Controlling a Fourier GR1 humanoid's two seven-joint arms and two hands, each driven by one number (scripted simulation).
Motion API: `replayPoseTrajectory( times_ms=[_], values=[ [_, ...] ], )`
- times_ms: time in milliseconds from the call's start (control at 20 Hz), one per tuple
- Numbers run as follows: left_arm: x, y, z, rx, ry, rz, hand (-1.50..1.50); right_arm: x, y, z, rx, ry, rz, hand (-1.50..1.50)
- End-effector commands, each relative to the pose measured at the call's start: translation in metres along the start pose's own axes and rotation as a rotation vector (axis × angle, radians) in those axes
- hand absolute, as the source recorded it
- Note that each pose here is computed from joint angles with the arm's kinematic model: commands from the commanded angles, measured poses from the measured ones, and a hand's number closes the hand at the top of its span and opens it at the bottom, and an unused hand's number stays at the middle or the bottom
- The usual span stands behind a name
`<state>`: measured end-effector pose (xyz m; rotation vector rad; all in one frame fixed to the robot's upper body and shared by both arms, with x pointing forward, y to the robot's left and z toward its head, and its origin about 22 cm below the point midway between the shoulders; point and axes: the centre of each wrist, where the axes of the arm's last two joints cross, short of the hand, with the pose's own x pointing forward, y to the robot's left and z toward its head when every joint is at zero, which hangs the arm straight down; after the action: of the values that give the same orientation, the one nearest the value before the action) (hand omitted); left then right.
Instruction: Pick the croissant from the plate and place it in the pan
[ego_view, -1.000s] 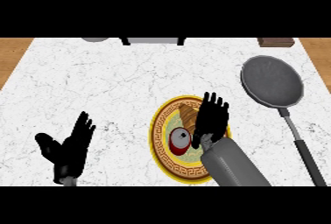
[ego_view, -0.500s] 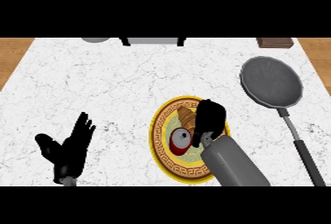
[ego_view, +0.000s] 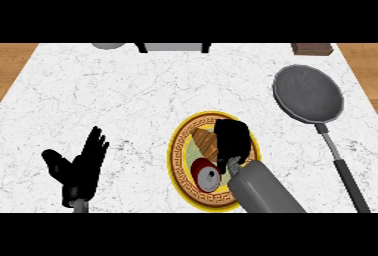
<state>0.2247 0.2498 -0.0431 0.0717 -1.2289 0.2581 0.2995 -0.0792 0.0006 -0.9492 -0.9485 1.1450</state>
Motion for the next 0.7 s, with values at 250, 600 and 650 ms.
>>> replayPoseTrajectory(
  times_ms=[250,600,650],
  values=[
    [-0.022,0.003,0.007,0.008,0.012,0.004,0.00,-0.001,0.007,0.032,0.006,-0.299,0.019,1.50],
    [-0.010,0.008,0.010,0.036,0.022,0.019,0.00,-0.009,-0.065,0.065,-0.441,-0.309,-0.074,1.50],
    [-0.003,0.017,0.007,0.032,0.015,0.008,0.00,-0.014,-0.058,0.066,-0.493,-0.281,-0.101,1.50]
  ],
)
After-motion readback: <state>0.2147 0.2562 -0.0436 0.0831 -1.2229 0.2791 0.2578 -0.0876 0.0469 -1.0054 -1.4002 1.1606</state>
